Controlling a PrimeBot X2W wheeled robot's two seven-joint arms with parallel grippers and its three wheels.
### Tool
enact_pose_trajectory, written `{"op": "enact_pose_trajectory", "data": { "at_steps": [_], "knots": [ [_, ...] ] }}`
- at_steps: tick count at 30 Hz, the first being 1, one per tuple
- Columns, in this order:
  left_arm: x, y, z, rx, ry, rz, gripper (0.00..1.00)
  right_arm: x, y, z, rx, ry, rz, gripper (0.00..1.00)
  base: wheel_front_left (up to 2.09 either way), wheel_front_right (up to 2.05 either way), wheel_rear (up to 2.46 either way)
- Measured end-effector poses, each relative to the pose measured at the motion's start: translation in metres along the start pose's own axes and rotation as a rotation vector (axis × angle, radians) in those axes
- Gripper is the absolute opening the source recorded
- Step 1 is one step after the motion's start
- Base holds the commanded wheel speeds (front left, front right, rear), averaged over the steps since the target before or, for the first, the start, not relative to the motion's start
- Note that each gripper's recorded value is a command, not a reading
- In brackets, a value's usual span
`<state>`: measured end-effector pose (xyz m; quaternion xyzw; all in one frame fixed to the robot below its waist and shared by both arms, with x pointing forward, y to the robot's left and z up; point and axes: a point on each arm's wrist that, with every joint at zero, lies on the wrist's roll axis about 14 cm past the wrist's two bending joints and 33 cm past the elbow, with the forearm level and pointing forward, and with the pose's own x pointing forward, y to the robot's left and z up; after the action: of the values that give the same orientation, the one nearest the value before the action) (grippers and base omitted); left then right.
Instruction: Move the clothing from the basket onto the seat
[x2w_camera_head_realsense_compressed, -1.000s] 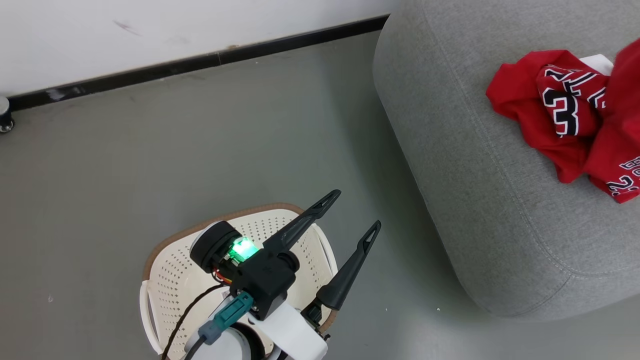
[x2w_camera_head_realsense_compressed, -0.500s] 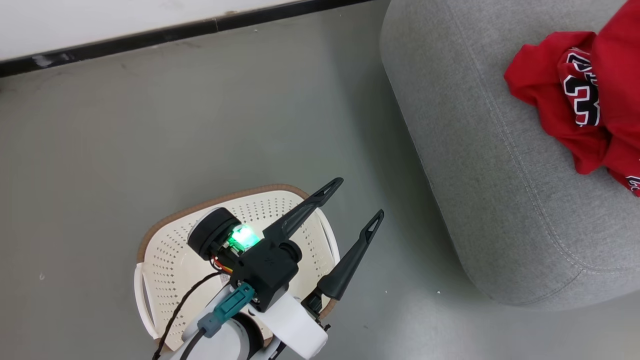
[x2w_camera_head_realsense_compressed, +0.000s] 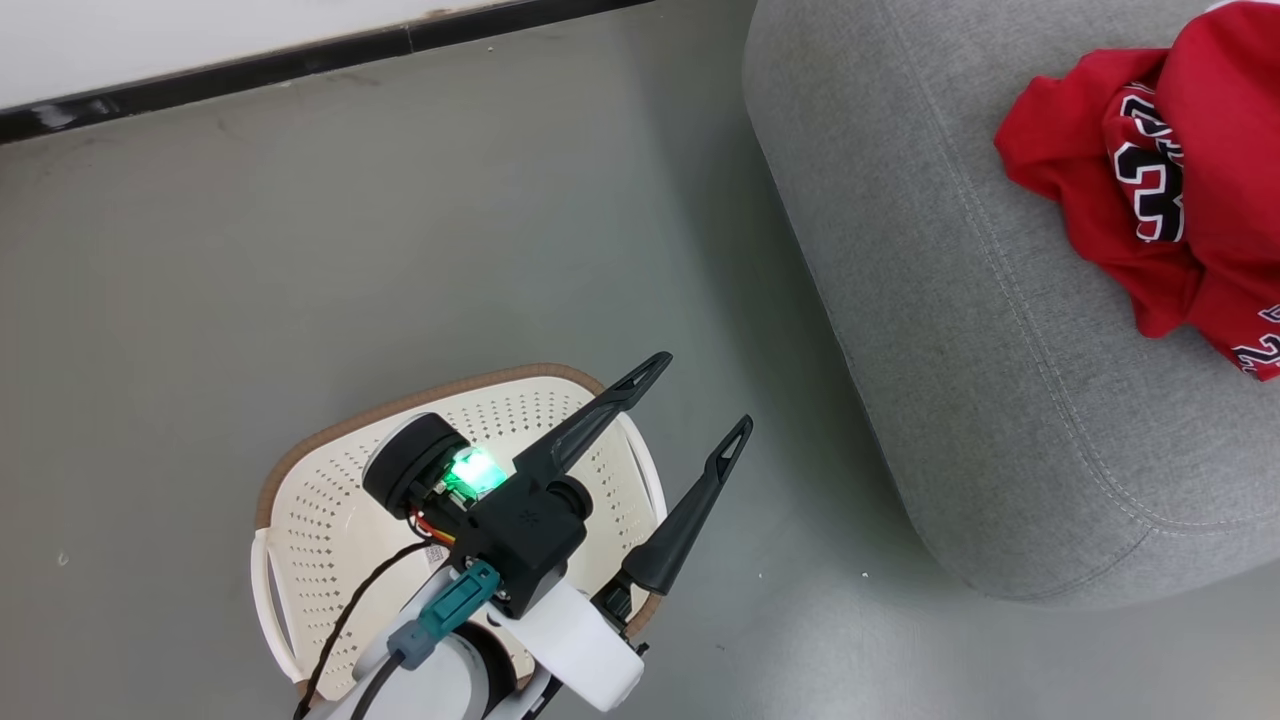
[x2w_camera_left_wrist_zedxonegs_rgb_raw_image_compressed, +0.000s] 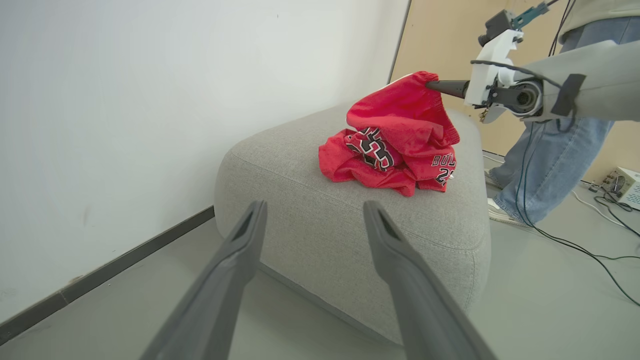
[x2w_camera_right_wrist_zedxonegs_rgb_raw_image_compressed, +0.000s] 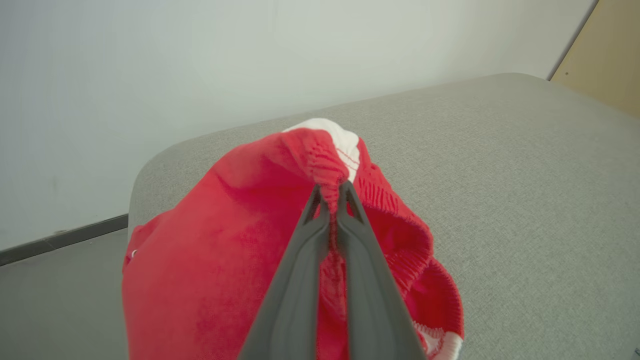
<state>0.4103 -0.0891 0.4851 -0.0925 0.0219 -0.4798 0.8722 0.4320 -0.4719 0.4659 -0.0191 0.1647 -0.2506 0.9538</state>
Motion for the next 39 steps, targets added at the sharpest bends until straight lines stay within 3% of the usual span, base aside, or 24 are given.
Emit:
{"op": "enact_pose_trajectory", "data": {
  "at_steps": [2,4,5,6,7,29,39],
  "knots": [
    [0.0,-0.001,0.001,0.002,-0.001,-0.002,1.0,-0.001,0.0,0.0,0.01,-0.004,-0.002,0.32,0.0,0.0,0.0],
    [0.001,-0.001,0.001,0.004,0.0,-0.004,1.0,-0.003,0.0,-0.001,0.015,-0.004,-0.005,0.5,0.0,0.0,0.0],
    [0.001,-0.002,0.001,0.004,0.0,-0.005,1.0,-0.003,-0.001,0.0,0.017,-0.005,-0.007,0.79,0.0,0.0,0.0],
    [0.001,-0.002,0.001,0.005,-0.002,-0.005,1.0,-0.004,-0.002,0.0,0.018,-0.005,-0.009,0.96,0.0,0.0,0.0],
    [0.001,-0.002,0.002,0.006,-0.003,-0.006,1.0,-0.005,-0.004,0.0,0.02,-0.006,-0.012,1.0,0.0,0.0,0.0],
    [0.003,0.005,0.01,0.008,-0.032,0.032,1.0,-0.018,0.007,0.025,-0.027,-0.097,0.057,1.0,0.0,0.0,0.0],
    [-0.004,0.017,0.022,0.016,-0.08,0.113,1.0,-0.024,0.072,0.057,-0.002,-0.219,0.219,1.0,0.0,0.0,0.0]
  ]
}}
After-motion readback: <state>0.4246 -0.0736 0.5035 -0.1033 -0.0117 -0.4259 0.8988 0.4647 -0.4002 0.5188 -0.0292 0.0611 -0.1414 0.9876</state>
